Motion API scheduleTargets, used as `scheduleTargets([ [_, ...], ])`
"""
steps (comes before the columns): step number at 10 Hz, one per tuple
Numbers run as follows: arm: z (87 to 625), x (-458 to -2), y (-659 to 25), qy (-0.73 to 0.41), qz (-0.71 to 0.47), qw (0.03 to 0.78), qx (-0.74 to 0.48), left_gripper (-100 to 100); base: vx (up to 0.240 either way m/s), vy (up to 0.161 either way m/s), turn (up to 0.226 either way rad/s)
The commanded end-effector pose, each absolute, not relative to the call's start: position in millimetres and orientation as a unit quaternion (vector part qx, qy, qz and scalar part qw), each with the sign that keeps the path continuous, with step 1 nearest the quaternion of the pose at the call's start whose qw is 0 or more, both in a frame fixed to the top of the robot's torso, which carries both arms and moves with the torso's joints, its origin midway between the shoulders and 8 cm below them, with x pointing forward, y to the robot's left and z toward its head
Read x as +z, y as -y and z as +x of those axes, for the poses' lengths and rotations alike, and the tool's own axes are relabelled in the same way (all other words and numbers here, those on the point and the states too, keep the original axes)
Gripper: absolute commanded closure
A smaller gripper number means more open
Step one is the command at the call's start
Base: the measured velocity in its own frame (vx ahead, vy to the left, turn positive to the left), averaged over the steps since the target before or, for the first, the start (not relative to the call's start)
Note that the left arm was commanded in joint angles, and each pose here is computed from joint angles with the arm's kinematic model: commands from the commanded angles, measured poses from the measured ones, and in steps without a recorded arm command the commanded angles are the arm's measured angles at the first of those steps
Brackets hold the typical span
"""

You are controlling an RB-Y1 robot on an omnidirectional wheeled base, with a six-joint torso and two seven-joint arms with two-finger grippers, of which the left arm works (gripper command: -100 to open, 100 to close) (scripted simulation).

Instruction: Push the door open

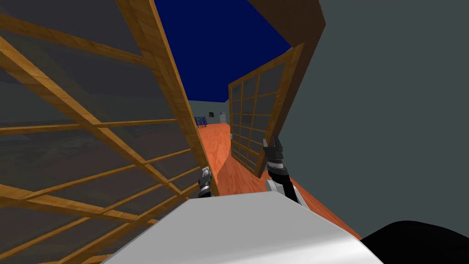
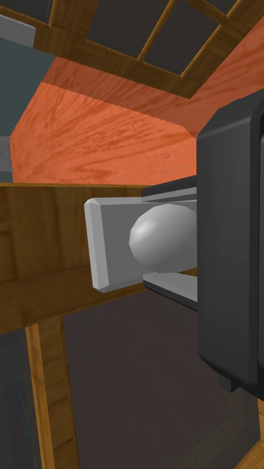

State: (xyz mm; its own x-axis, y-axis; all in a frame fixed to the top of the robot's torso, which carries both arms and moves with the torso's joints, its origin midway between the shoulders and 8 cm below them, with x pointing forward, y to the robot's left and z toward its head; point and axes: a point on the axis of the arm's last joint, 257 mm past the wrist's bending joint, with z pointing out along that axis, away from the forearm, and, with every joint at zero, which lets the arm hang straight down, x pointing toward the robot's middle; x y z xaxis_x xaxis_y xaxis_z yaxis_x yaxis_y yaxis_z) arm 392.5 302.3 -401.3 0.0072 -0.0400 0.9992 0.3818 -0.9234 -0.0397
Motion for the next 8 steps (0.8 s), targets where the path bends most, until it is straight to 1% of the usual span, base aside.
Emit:
scheduleTargets([
  [1, 383.6, -398.9, -326.5, 0.138, -0.687, 0.175, -0.692, 100, 0.172, -0.001, -0.067],
  [3, 374.1, -398.1, -348.4, 0.156, -0.682, 0.194, -0.688, 100, 0.15, 0.025, -0.098],
  [6, 363.2, -397.2, -370.4, 0.176, -0.676, 0.214, -0.683, 100, 0.099, 0.016, -0.075],
  [7, 355.2, -396.5, -384.9, 0.189, -0.672, 0.227, -0.679, 100, 0.118, 0.012, -0.159],
  [8, 355.2, -396.5, -384.9, 0.189, -0.672, 0.227, -0.679, 100, 0.105, 0.028, -0.03],
])
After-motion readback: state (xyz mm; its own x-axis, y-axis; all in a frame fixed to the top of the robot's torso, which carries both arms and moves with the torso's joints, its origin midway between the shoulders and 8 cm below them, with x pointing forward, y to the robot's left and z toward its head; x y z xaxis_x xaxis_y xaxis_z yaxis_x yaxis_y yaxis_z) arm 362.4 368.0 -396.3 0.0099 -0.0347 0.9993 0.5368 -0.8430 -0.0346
